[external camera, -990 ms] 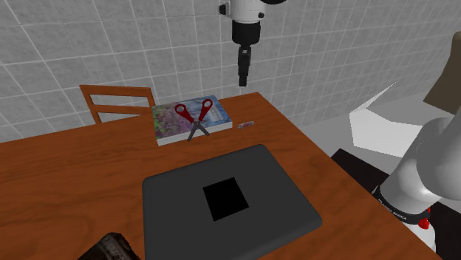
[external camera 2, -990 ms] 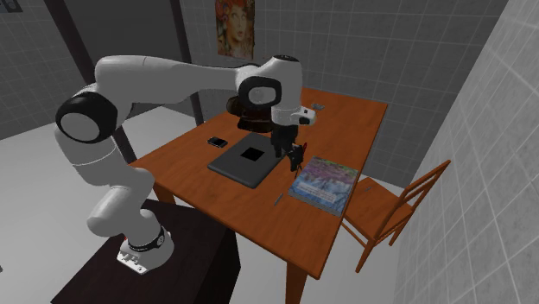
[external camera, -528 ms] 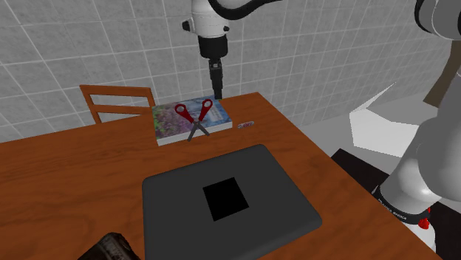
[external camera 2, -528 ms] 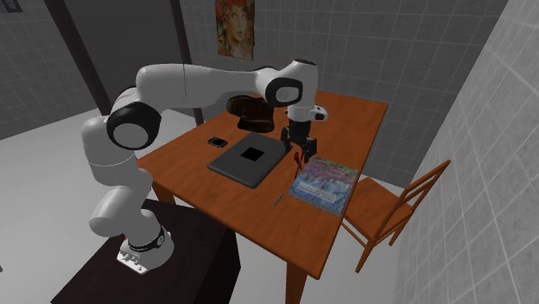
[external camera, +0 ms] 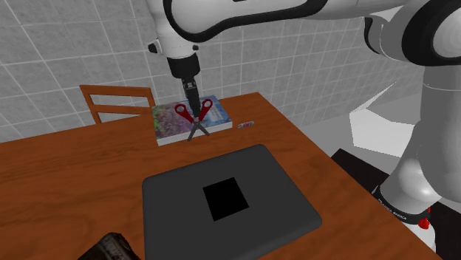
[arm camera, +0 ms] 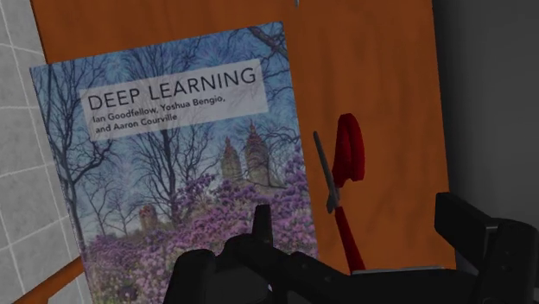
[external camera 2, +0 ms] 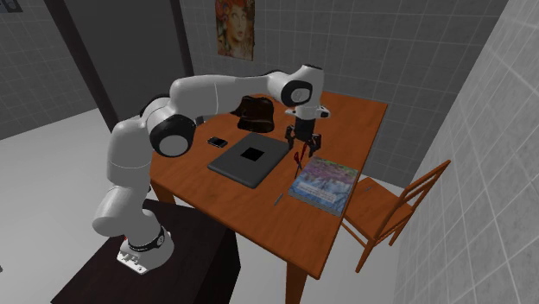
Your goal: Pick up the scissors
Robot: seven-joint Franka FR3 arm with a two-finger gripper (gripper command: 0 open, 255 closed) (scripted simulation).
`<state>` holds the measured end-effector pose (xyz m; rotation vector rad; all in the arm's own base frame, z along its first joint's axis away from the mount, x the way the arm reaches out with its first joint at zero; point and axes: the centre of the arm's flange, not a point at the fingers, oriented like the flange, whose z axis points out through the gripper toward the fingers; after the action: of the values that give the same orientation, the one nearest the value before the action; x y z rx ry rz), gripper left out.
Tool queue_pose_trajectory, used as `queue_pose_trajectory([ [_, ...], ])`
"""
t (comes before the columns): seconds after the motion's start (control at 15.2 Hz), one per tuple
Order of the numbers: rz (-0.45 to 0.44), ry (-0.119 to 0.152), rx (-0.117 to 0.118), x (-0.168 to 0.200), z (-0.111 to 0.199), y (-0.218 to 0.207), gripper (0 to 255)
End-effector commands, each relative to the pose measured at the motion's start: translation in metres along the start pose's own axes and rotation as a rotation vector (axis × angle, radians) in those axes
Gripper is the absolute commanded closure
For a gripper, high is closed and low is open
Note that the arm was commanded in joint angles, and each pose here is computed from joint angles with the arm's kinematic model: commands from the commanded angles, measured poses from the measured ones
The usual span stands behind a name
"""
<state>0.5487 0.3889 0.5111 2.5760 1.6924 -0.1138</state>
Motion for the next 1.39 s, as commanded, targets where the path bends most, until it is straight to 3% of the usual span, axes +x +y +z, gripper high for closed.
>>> queue_pose_trajectory([
  [0.0, -0.007, -0.001, 0.000, 0.004, 0.010, -0.002, 0],
  [0.4, -0.007, -0.001, 0.000, 0.006, 0.034, -0.002, 0],
  [0.46, -0.007, -0.001, 0.000, 0.006, 0.034, -0.002, 255],
  [1.06, -0.007, -0.001, 0.000, 0.006, 0.034, -0.002, 255],
  [1.32, -0.007, -0.001, 0.000, 0.004, 0.013, -0.002, 255],
])
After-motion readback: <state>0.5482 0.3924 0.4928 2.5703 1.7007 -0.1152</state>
